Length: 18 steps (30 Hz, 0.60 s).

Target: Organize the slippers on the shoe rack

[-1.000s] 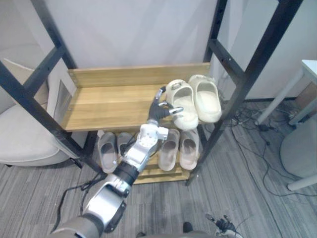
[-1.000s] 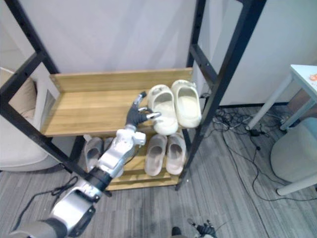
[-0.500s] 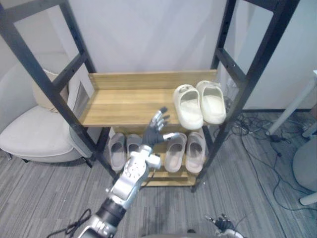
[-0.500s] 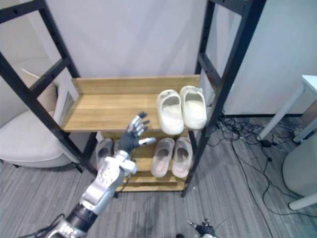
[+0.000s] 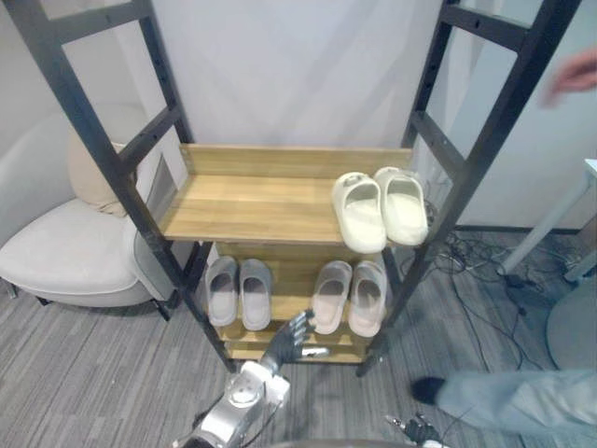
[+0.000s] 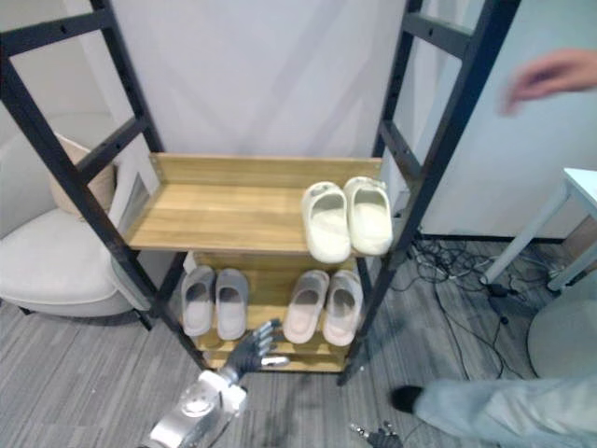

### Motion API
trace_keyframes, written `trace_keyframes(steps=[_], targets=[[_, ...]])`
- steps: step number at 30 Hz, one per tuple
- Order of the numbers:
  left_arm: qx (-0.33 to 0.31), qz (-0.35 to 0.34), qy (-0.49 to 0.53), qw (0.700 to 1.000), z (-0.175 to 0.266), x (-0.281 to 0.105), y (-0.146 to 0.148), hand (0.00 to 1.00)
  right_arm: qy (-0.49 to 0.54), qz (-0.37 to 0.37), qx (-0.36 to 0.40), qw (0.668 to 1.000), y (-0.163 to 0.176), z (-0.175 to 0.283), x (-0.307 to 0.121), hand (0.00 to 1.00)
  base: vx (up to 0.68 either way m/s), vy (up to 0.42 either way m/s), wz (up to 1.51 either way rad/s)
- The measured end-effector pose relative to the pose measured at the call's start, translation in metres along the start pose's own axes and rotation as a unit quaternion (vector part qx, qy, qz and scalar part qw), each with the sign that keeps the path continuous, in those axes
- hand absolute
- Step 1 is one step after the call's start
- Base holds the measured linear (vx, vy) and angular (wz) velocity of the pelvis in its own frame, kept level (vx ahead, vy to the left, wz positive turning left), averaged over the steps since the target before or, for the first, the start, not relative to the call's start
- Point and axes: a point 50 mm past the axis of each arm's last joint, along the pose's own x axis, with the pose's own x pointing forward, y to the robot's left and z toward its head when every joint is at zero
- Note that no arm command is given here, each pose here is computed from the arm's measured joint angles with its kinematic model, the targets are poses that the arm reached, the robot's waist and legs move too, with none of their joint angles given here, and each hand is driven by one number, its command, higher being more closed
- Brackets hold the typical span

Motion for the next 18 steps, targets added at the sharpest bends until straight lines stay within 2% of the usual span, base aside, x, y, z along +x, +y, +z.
trace_keyframes(steps=[3, 8, 18], targets=[[0.013, 0.024, 0.07, 0.997, -0.031, -0.004, 0.007, 0.0, 0.004, -0.002, -0.001, 1.0, -0.001, -0.004, -0.001, 0.0, -0.03, -0.007, 0.01], [0.074, 0.059, 0.156, 0.983, -0.066, -0.016, 0.017, 0.0, 0.019, -0.011, -0.007, 1.0, -0.003, -0.012, -0.002, 0.0, -0.02, -0.001, -0.03], [0.092, 0.107, 0.194, 0.971, -0.079, -0.022, 0.027, 0.0, 0.024, -0.016, -0.009, 1.0, -0.005, -0.016, -0.003, 0.0, 0.0, -0.002, -0.07]])
